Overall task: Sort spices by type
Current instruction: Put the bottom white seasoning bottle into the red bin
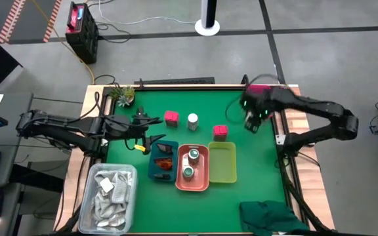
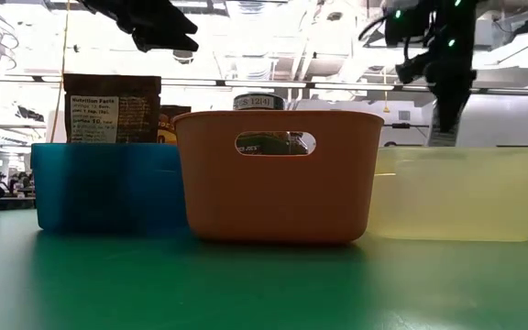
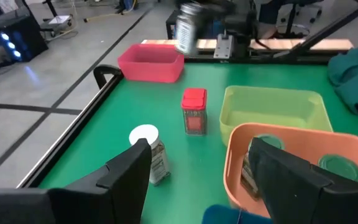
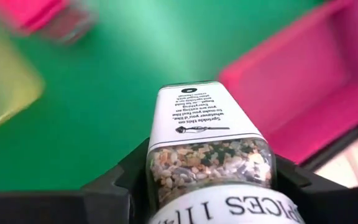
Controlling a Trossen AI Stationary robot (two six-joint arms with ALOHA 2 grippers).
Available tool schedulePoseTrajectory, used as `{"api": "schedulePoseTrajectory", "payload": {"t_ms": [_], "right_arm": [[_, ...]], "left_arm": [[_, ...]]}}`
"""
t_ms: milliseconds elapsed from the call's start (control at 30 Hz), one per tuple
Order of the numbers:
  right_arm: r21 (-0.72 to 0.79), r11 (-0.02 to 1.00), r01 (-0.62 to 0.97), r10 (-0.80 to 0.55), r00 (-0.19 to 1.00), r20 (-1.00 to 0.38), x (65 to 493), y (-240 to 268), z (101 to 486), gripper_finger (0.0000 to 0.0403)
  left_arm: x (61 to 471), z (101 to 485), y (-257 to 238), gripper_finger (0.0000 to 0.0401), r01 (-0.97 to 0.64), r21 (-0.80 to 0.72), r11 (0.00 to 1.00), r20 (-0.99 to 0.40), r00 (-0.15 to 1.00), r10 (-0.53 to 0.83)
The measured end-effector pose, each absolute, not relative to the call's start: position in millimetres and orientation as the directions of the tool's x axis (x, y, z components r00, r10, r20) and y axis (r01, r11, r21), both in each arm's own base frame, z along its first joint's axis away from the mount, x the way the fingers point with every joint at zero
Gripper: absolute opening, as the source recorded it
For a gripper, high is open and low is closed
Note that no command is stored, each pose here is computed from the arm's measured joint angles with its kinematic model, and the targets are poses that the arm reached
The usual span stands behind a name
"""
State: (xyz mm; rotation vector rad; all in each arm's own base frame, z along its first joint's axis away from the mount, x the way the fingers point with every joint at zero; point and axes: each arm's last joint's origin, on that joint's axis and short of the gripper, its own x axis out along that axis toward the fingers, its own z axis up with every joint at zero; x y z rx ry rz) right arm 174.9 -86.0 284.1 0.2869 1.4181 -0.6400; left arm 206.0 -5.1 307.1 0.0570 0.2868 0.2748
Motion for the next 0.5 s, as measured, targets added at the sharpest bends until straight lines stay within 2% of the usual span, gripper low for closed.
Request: {"api": "schedulePoseTrajectory", "payload": {"t_ms": [300,500], "right_arm": [[-0.201,0.605,0.771,-0.319,0.003,-0.948,134,-159,286,0.0225],[-0.205,0.551,0.809,-0.285,-0.049,-0.957,134,-189,271,0.0225]], "left_arm": [[206,305,-5,0.0256,-0.253,0.120,0.960,-0.289,0.916,0.277],[205,305,-5,0.0256,-0.252,0.138,0.958,-0.288,0.915,0.282]]}}
